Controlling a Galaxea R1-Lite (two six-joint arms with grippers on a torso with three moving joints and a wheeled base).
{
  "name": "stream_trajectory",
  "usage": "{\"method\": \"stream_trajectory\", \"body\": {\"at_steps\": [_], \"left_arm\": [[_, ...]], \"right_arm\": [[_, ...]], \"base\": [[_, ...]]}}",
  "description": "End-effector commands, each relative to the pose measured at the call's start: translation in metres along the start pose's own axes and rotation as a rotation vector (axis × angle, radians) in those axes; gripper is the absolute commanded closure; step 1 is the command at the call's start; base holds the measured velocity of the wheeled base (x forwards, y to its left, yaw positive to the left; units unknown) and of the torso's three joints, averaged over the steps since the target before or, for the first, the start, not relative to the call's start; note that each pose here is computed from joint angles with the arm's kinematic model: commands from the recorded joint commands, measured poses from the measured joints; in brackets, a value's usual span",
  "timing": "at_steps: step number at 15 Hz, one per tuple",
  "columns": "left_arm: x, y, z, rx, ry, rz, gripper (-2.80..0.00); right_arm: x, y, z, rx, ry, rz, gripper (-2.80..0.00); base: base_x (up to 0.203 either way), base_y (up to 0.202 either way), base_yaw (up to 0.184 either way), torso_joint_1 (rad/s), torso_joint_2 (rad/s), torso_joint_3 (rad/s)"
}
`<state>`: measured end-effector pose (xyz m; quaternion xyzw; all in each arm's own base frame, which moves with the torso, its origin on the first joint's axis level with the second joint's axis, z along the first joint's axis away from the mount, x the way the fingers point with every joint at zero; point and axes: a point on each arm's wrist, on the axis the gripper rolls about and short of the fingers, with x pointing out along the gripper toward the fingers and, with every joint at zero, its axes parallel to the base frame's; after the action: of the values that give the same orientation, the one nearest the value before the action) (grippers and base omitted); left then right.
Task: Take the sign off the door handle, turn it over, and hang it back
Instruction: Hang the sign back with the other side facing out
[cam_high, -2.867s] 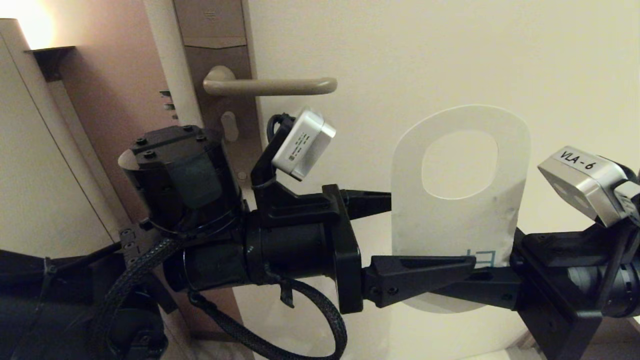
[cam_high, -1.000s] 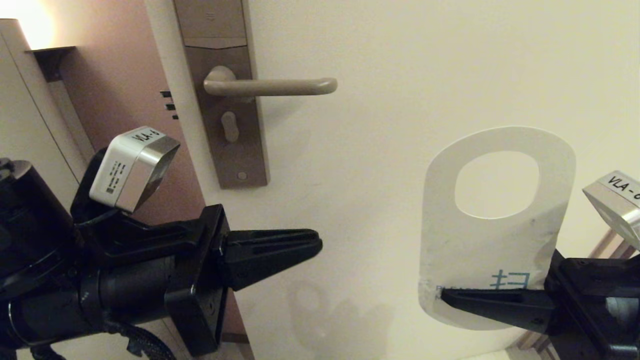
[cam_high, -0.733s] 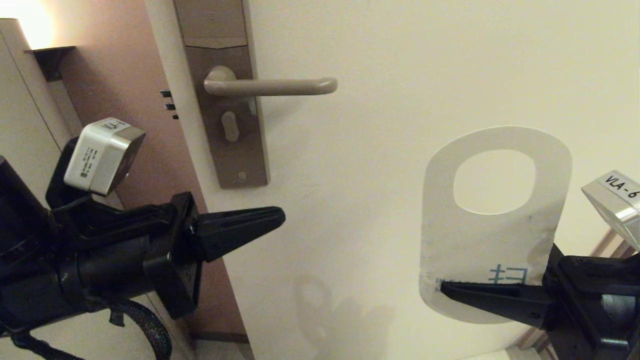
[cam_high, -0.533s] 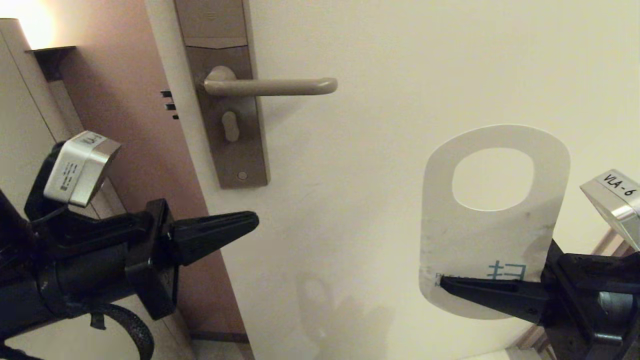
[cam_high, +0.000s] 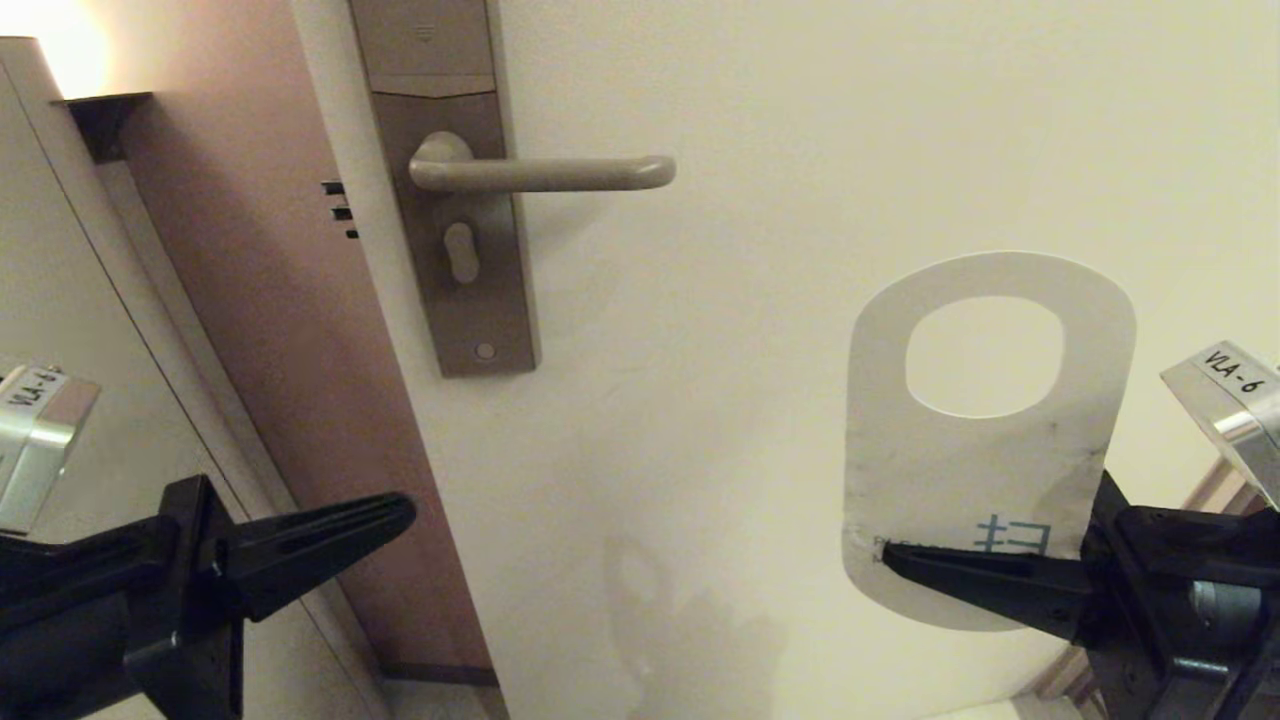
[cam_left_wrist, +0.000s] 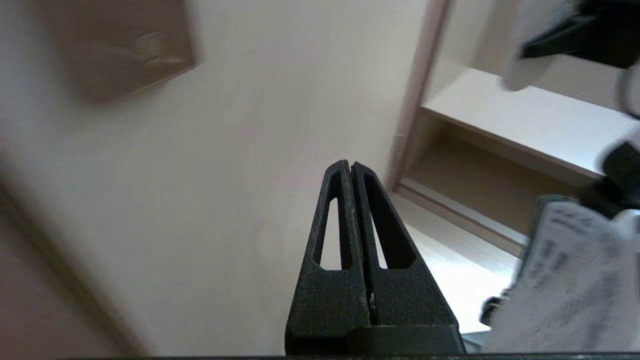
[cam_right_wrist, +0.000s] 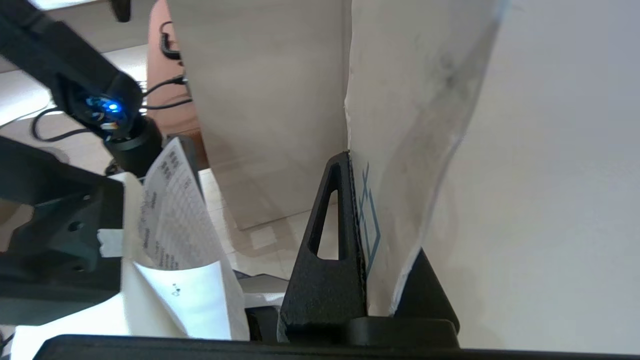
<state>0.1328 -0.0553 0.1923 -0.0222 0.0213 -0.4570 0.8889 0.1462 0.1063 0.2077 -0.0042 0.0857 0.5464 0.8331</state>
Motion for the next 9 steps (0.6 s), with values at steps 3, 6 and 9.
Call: {"method": "stream_trajectory", "body": {"at_steps": [3,6,9], "left_arm": [[-0.023,0.001,-0.007,0.011,-0.020,0.111,0.00],[-0.041,-0.003,-0.020,0.006,-0.017,0.206,0.00],[-0.056,-0.012,-0.028,0.022,-0.040,0.274,0.00]], "right_arm": [[-0.002,0.001,-0.002,-0.009,-0.012,-0.018,0.00],[-0.003,0.000,-0.004,-0.015,-0.022,-0.089,0.00],[-0.005,0.001,-0.003,-0.021,-0.031,-0.116,0.00]], "base": [[0.000,0.000,0.000,0.000,0.00,0.000],[0.000,0.000,0.000,0.000,0.00,0.000],[0.000,0.000,0.000,0.000,0.00,0.000]]}}
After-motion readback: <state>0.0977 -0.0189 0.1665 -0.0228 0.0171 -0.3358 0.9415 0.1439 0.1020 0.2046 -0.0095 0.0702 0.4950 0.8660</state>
